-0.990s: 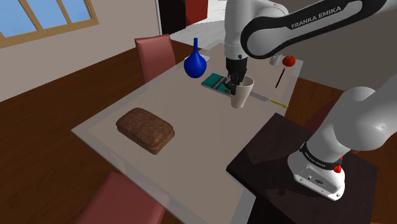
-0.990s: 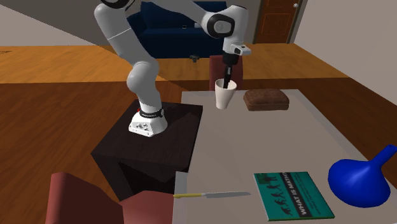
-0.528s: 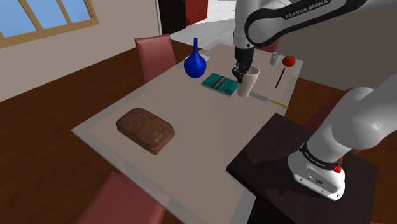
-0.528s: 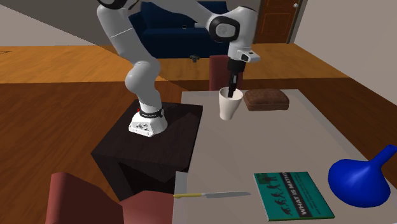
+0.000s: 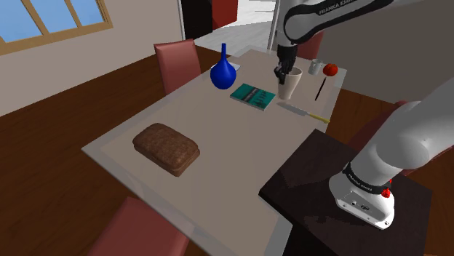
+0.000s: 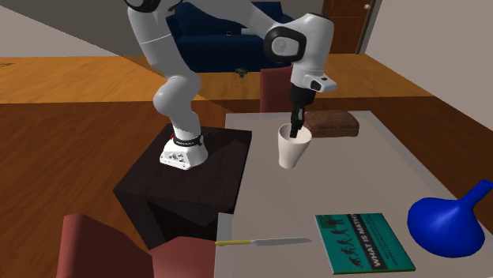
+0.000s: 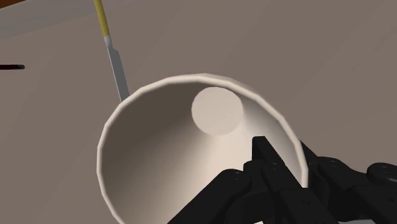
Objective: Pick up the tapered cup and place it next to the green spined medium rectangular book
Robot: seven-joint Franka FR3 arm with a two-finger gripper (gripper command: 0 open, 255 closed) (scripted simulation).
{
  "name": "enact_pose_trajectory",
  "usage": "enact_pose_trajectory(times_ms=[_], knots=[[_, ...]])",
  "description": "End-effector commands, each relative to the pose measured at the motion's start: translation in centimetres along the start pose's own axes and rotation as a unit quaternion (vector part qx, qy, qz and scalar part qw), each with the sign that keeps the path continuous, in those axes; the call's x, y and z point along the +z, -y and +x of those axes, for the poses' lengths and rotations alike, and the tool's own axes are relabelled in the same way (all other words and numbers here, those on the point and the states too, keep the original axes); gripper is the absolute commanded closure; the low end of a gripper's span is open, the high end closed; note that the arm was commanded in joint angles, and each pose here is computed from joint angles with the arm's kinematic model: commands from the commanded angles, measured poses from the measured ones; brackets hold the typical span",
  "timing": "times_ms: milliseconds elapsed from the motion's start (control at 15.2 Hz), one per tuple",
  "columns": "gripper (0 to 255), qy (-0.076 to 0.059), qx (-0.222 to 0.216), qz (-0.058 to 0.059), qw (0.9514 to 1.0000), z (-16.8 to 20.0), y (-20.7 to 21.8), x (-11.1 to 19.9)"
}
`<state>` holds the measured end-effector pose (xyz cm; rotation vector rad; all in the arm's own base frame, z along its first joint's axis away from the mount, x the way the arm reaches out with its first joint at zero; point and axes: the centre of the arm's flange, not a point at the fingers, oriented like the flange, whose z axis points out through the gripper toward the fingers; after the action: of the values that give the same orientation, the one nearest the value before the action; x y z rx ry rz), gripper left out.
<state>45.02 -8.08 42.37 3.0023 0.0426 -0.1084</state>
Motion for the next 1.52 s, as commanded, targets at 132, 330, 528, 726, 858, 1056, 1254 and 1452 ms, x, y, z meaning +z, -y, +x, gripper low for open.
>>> enact_pose_trajectory(times_ms=[132, 330, 528, 726, 858, 1056, 1254, 1452], knots=[[255, 0.0, 0.0, 0.0, 1.0, 1.5, -5.4, 0.6], [255, 0.0, 0.0, 0.0, 1.0, 2.5, -9.2, 1.1], [255, 0.0, 0.0, 0.0, 1.0, 3.4, -13.0, 1.5], [255, 0.0, 0.0, 0.0, 1.0, 4.4, -16.8, 1.9], [255, 0.0, 0.0, 0.0, 1.0, 5.0, -19.4, 2.2], [255, 0.0, 0.0, 0.0, 1.0, 6.0, -23.2, 2.7], [255, 0.0, 0.0, 0.0, 1.0, 7.0, -27.0, 3.1], [255, 0.0, 0.0, 0.0, 1.0, 7.9, -30.8, 3.5]])
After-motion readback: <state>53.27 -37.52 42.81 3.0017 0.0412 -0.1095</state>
